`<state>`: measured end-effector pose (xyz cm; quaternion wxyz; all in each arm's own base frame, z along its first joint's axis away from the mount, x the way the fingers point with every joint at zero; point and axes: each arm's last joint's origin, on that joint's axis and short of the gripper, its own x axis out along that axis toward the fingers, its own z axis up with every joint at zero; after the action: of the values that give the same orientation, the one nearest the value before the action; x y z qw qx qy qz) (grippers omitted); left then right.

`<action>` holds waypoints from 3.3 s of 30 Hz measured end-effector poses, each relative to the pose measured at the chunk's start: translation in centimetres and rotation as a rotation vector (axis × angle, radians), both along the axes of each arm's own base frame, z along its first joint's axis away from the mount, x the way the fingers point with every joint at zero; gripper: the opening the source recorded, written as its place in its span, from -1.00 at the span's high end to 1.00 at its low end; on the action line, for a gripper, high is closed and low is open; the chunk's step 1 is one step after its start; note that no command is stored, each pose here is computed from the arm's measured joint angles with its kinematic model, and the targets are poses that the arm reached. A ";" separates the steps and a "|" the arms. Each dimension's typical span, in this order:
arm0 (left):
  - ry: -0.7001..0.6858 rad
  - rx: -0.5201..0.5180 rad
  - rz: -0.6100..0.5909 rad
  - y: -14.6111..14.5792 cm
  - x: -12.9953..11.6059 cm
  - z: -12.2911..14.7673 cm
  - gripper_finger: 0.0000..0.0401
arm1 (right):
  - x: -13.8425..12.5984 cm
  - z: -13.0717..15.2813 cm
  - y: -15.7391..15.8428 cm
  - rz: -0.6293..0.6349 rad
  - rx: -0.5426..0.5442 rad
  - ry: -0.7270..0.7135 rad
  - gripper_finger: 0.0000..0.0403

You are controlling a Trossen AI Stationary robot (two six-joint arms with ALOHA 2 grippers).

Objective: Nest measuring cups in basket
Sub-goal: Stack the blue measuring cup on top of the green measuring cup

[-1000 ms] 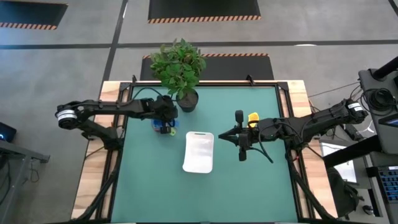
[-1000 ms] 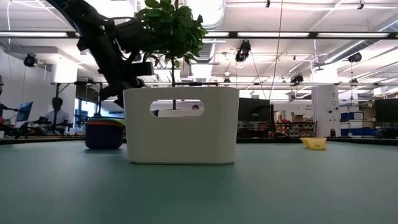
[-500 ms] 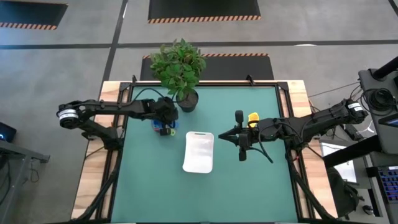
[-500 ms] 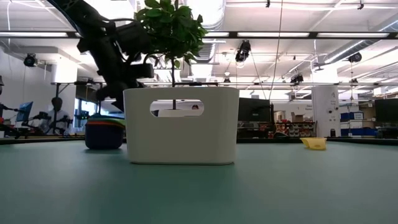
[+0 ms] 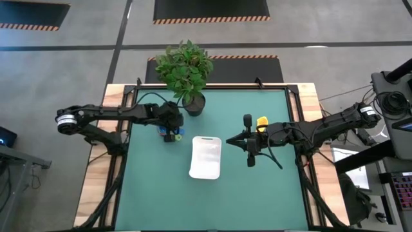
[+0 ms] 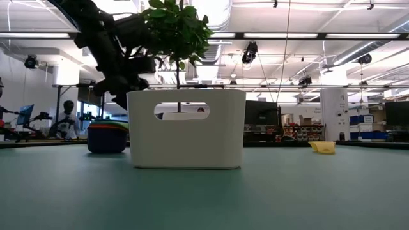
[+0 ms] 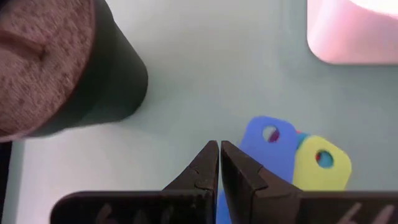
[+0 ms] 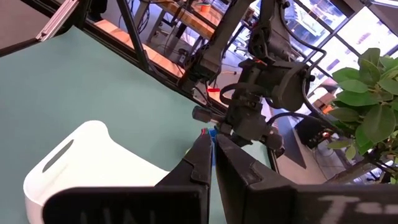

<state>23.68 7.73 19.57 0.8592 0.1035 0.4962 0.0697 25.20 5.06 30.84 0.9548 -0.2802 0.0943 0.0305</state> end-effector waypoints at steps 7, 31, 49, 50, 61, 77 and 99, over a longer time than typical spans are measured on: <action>-0.004 0.012 -0.001 0.2 0.6 -0.5 1.00 | 0.0 0.0 0.0 0.000 0.001 0.000 0.96; 0.049 -0.033 0.008 -0.4 0.0 -0.6 1.00 | 0.0 -0.1 0.0 -0.001 -0.003 0.011 0.96; 0.019 0.035 0.025 -0.4 0.2 -0.3 1.00 | 0.0 -0.2 -0.1 -0.028 -0.009 0.016 0.96; 0.023 0.034 0.025 -0.4 0.3 -0.4 1.00 | 0.0 -0.2 -0.1 -0.028 -0.008 0.016 0.96; 0.059 -0.054 -0.031 -1.1 0.1 -0.8 1.00 | 0.0 -0.2 -0.1 -0.028 -0.009 0.018 0.96; -0.025 -0.117 -0.022 -3.2 -0.9 4.5 1.00 | 0.0 -0.2 -0.1 -0.033 0.016 0.020 0.96; 0.122 -0.143 0.023 -10.9 -3.6 1.2 1.00 | -0.1 -0.4 -0.2 -0.060 0.023 0.042 0.96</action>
<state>20.05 -3.18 20.77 0.8318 0.0405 0.5523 0.0374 25.10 4.89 30.41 0.9562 -0.2657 0.1220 0.0089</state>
